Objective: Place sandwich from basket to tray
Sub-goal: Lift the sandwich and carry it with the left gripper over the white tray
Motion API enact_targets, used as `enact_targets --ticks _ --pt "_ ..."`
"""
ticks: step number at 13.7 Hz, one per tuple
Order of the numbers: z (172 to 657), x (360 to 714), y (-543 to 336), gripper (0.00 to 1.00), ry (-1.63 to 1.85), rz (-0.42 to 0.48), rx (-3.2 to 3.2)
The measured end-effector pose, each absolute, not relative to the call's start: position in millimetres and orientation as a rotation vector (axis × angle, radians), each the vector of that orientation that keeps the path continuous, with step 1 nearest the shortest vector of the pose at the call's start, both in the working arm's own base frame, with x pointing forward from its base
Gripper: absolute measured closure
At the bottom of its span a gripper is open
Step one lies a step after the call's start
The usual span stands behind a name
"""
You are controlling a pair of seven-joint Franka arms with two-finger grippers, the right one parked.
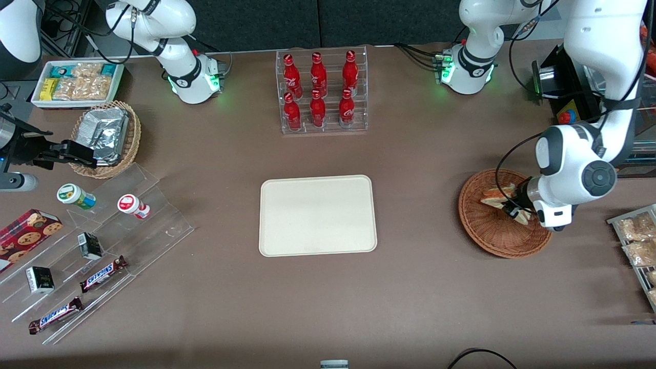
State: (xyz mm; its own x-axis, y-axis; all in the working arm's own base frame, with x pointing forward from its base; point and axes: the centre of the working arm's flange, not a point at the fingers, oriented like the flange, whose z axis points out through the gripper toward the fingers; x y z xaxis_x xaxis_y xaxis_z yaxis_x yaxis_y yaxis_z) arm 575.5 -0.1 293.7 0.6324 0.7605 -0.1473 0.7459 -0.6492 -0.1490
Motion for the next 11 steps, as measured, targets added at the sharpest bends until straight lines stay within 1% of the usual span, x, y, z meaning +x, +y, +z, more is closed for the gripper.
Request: enact_targets --ticks 2,4,5,6,9,11 --pt "336.5 587.7 -33.4 0.76 -1.194 0.294 -2.808" --pt "370.1 596.4 -78.1 0.76 -1.093 0.259 -2.858" --pt "384.0 598.1 -101.9 0.78 -1.040 0.245 -2.881" --pt "395.9 597.8 -125.2 0.81 -0.989 0.235 -2.900" --pt "418.8 588.2 -195.1 0.81 -0.856 0.190 -2.954" --pt "427.4 574.2 -245.2 0.81 -0.759 0.164 -2.989"
